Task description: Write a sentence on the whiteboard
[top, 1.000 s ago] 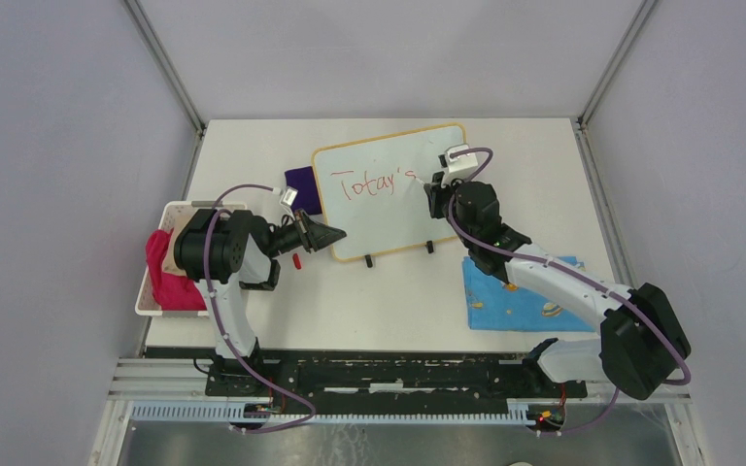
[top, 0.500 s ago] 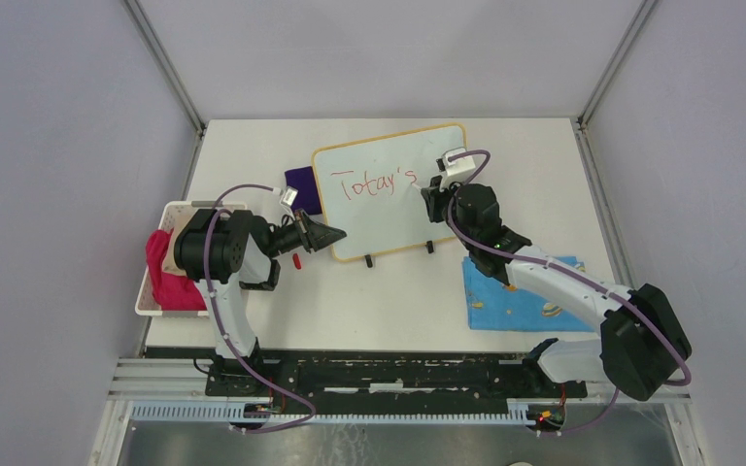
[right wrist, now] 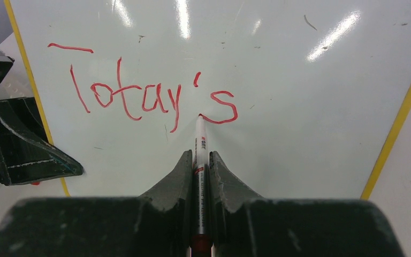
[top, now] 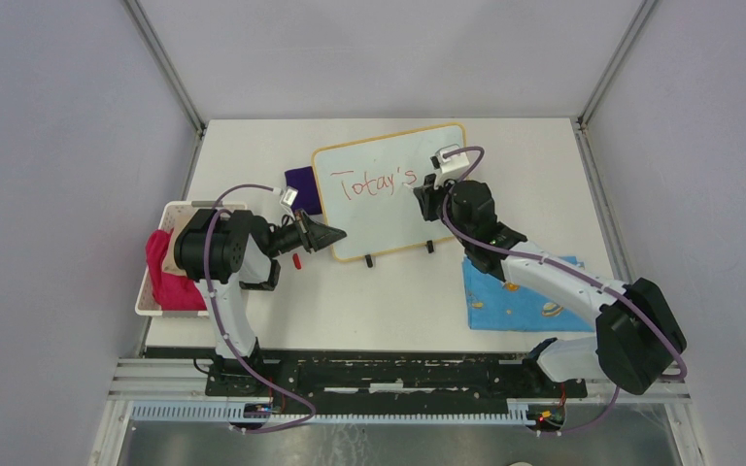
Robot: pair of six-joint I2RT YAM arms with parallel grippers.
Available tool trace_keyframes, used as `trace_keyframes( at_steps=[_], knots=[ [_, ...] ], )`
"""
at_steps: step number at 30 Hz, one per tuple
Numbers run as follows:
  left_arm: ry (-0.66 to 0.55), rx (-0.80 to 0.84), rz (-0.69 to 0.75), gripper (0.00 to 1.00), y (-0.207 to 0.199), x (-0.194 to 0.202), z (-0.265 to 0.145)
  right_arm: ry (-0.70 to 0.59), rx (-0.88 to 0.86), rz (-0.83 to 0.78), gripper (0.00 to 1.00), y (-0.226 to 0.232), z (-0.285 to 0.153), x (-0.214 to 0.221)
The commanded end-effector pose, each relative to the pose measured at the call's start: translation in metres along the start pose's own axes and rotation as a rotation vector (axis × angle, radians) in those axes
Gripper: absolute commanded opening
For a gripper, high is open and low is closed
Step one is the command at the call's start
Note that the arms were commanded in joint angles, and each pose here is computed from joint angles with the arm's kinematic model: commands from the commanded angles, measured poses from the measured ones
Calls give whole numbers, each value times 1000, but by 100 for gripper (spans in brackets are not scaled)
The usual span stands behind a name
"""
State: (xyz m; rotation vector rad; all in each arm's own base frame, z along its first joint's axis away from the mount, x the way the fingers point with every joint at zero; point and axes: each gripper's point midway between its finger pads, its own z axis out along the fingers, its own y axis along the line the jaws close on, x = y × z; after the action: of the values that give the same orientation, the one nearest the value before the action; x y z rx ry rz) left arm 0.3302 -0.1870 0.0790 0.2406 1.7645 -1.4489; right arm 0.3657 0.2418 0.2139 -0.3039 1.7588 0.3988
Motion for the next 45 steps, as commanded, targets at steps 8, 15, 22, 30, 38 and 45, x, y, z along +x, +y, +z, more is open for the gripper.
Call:
trace_keyframes(
  at_steps=[8,15,22,30,38,45],
  knots=[
    [-78,16,62,2,-2,-15,3,-135,-36,5,0,14,-26,-48],
    [-79,17,65,2,-3,-16,3,-139,-66,-174,0,51,-63,-20],
    [-79,16,66,2,-3,-16,3,-106,-101,-326,0,90,-74,16],
    [-78,15,65,2,-3,-15,3,-133,-48,-272,0,100,-56,19],
    [-78,16,66,2,-3,-15,3,-135,-96,-226,0,124,-38,17],
    [-77,16,65,2,-3,-15,3,-125,-141,-232,0,141,-27,20]
  ],
)
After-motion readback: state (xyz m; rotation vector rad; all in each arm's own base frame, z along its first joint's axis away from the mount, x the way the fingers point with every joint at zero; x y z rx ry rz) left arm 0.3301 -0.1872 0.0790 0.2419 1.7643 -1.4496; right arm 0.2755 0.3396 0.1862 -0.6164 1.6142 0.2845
